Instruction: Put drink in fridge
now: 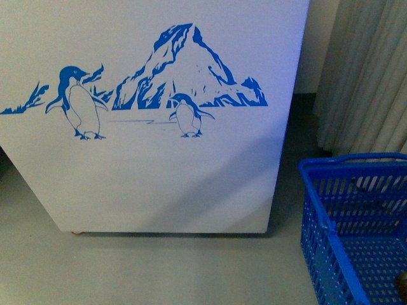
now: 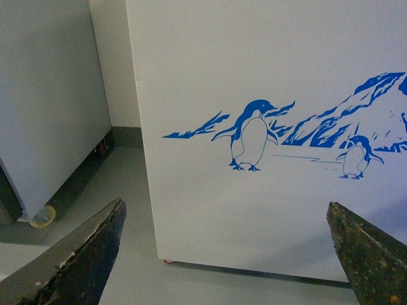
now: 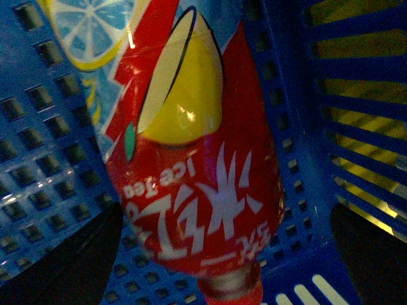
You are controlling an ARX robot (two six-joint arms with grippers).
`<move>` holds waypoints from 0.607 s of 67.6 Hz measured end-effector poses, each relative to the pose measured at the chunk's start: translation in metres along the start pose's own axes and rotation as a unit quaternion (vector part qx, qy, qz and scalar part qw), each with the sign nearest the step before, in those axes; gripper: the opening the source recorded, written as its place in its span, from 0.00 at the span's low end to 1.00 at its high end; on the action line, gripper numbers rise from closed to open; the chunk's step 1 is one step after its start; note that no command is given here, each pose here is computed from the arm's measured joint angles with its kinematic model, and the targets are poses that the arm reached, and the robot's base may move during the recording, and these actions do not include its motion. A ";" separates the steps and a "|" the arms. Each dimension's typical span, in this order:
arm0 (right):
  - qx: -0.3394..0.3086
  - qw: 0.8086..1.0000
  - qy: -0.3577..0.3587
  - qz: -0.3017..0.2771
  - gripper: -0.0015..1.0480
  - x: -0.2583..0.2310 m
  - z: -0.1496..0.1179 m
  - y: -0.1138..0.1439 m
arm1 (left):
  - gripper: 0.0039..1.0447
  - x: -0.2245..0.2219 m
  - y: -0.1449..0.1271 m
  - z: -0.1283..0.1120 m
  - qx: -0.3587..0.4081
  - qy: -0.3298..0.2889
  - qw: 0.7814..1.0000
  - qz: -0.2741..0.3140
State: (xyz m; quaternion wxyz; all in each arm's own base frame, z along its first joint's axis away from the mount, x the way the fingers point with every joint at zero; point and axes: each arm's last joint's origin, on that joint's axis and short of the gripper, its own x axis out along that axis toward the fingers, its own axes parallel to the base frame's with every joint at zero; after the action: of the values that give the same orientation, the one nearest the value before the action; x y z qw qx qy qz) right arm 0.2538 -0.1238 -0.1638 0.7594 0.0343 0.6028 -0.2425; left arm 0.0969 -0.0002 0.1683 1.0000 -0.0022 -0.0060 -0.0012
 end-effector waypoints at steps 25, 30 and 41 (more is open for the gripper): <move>-0.010 1.000 0.013 0.011 0.81 0.031 0.006 0.002 | 0.92 0.000 0.000 0.000 0.000 0.000 1.000 0.000; -0.010 1.000 0.009 0.016 0.72 0.030 0.007 0.005 | 0.92 0.000 0.000 0.000 0.000 0.000 1.000 0.000; -0.003 0.999 0.000 0.038 0.55 0.016 0.009 0.008 | 0.92 0.000 0.000 0.000 0.000 0.000 1.000 0.000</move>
State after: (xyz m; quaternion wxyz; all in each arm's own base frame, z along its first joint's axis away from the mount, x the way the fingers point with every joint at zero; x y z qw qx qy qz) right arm 0.2678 -0.1256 -0.1784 0.7678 0.0547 0.6021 -0.2120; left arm 0.0969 -0.0002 0.1683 1.0000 -0.0022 -0.0060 -0.0012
